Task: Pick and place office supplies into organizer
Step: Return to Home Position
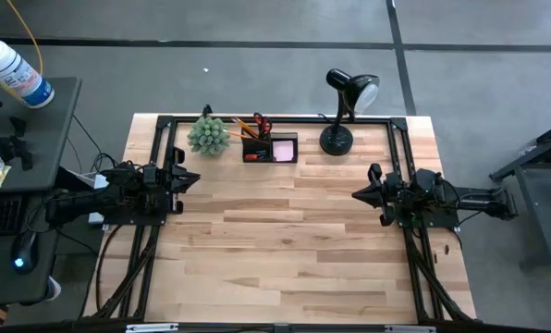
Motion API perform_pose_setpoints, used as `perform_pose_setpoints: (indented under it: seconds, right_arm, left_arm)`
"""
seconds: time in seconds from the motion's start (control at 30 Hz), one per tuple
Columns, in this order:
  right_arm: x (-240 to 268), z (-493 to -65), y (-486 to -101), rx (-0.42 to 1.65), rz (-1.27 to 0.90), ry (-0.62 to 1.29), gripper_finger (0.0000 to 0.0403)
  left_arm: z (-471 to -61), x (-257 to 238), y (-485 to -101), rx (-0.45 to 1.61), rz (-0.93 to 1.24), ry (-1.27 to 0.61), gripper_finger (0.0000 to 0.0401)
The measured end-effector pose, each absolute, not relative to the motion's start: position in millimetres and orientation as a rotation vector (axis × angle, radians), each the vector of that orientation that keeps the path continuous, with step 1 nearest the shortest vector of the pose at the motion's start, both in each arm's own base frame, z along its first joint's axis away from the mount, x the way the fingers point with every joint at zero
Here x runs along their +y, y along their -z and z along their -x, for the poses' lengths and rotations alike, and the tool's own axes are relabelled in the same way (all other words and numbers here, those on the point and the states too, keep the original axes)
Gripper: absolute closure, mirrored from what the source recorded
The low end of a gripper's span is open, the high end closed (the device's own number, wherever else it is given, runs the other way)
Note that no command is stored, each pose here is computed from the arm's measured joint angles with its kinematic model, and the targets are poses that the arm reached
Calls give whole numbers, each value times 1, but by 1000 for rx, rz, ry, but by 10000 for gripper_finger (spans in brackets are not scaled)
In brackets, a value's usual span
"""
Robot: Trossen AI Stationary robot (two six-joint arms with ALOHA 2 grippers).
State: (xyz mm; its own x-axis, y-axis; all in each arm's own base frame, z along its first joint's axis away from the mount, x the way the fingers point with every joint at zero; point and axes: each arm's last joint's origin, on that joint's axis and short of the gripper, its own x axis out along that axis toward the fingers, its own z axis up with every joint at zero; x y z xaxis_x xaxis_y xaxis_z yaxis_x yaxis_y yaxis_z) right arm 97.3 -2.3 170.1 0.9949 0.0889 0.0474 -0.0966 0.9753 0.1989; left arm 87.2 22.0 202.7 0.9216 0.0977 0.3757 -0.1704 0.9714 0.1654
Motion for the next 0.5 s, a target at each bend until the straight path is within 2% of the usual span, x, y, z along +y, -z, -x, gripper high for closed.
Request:
perform_pose_setpoints:
  seconds: [0.5]
  right_arm:
    - [-2,-97,-170,-39,-202,-93,400]
  left_arm:
    - [-87,22,-203,-374,-197,-139,389]
